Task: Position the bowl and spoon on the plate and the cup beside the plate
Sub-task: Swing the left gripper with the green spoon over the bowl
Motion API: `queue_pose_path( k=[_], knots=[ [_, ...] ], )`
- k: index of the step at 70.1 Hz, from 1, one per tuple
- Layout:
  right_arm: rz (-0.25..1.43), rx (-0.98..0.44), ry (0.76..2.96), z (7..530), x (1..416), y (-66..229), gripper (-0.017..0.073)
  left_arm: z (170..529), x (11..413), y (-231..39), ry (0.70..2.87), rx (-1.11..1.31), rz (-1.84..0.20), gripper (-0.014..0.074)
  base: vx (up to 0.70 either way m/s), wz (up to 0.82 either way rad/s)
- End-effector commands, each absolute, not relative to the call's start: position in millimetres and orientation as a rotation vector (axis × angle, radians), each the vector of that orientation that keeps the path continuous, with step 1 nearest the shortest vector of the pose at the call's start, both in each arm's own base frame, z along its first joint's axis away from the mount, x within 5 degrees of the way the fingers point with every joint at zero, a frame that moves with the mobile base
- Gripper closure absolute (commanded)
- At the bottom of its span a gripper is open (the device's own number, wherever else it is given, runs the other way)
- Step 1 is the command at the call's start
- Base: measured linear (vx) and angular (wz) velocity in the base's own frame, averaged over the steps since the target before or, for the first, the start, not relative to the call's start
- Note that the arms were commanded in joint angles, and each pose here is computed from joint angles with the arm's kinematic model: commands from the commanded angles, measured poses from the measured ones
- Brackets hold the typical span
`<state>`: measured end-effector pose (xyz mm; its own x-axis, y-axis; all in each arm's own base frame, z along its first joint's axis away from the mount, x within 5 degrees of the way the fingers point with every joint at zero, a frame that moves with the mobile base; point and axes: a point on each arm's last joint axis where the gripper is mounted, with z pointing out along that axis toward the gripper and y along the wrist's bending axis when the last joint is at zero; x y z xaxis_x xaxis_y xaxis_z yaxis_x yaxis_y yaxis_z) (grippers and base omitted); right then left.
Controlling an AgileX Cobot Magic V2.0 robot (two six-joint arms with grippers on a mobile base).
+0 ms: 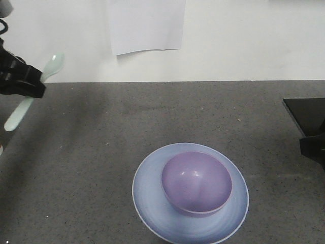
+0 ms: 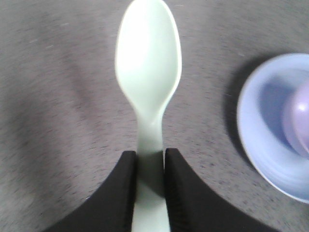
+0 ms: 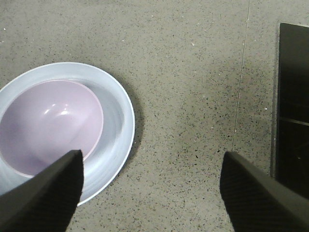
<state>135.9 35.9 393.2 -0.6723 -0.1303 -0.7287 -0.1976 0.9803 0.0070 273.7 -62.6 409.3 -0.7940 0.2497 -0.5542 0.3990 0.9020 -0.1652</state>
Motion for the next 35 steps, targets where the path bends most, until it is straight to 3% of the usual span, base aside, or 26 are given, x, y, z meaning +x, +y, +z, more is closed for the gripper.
queue_pose_path(
  k=[1,35],
  knots=[
    [0.124,-0.211,2.213,407.8,138.7,36.0,-0.0010,426.2,259.5,-88.9,2.418,0.631,-0.416,0.0600,0.00,0.00],
    [0.151,-0.207,2.219,407.6,138.2,37.6,-0.0010,360.2,248.5,-216.8,2.465,1.269,-0.439,0.0600,0.00,0.00]
  ],
)
